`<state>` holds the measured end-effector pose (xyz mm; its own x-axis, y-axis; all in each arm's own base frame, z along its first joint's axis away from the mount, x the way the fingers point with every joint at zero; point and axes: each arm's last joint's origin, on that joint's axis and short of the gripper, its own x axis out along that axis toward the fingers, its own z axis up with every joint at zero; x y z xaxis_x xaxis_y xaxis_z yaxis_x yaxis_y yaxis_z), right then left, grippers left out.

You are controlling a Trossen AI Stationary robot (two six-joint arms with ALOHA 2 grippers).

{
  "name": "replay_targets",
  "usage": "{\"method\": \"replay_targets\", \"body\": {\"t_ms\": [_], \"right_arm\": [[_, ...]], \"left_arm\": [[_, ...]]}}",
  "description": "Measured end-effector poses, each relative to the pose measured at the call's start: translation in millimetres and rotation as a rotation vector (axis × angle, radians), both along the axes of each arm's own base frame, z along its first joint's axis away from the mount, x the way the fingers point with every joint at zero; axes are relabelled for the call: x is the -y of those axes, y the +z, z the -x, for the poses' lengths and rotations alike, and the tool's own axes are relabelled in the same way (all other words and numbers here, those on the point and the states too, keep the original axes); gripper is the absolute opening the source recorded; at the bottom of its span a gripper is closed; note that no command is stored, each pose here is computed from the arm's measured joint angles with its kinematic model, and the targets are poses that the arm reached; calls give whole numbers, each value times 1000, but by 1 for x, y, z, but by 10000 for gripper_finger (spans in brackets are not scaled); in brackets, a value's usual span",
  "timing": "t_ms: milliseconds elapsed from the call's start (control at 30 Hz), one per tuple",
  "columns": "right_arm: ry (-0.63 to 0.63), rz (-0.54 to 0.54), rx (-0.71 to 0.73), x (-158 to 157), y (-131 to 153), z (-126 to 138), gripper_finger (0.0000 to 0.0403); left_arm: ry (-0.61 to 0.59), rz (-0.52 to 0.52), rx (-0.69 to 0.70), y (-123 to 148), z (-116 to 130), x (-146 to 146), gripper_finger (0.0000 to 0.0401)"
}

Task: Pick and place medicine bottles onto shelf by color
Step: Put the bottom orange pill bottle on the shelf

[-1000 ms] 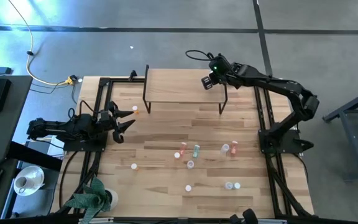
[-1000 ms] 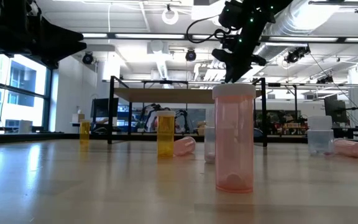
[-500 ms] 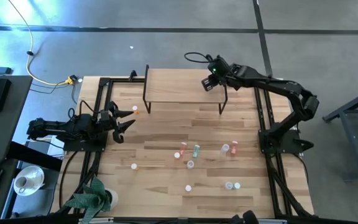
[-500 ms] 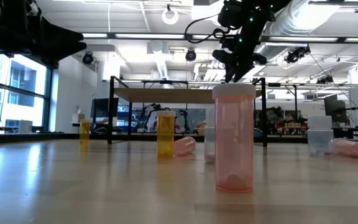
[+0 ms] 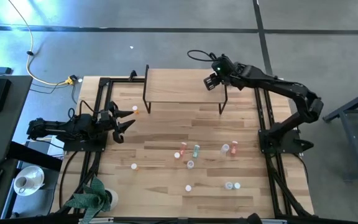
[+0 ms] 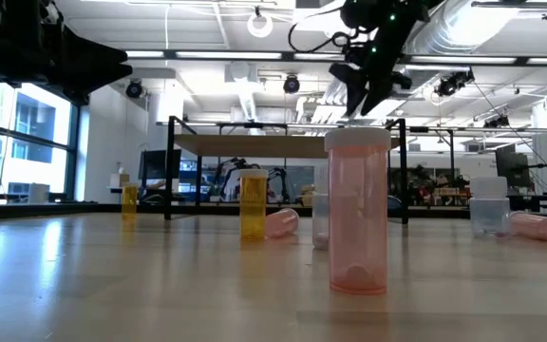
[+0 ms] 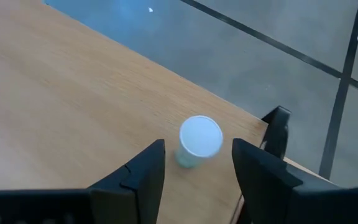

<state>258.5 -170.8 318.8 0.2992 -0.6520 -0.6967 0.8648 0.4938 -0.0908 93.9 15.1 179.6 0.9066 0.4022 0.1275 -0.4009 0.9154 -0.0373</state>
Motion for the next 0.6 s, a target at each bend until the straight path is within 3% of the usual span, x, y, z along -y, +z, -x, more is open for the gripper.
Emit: {"method": "replay_targets", "body": {"t_ms": [167, 400, 600], "right_arm": [[34, -4, -1, -18, 14, 11, 178], [153, -25, -93, -69, 22, 17, 178], [284, -5, -217, -114, 0, 12, 178]], "left_arm": [[0, 0, 0, 0, 0, 0, 179], [-18, -1, -19, -2, 0, 0, 179], [-88, 1, -53, -5, -1, 2, 179]]}}
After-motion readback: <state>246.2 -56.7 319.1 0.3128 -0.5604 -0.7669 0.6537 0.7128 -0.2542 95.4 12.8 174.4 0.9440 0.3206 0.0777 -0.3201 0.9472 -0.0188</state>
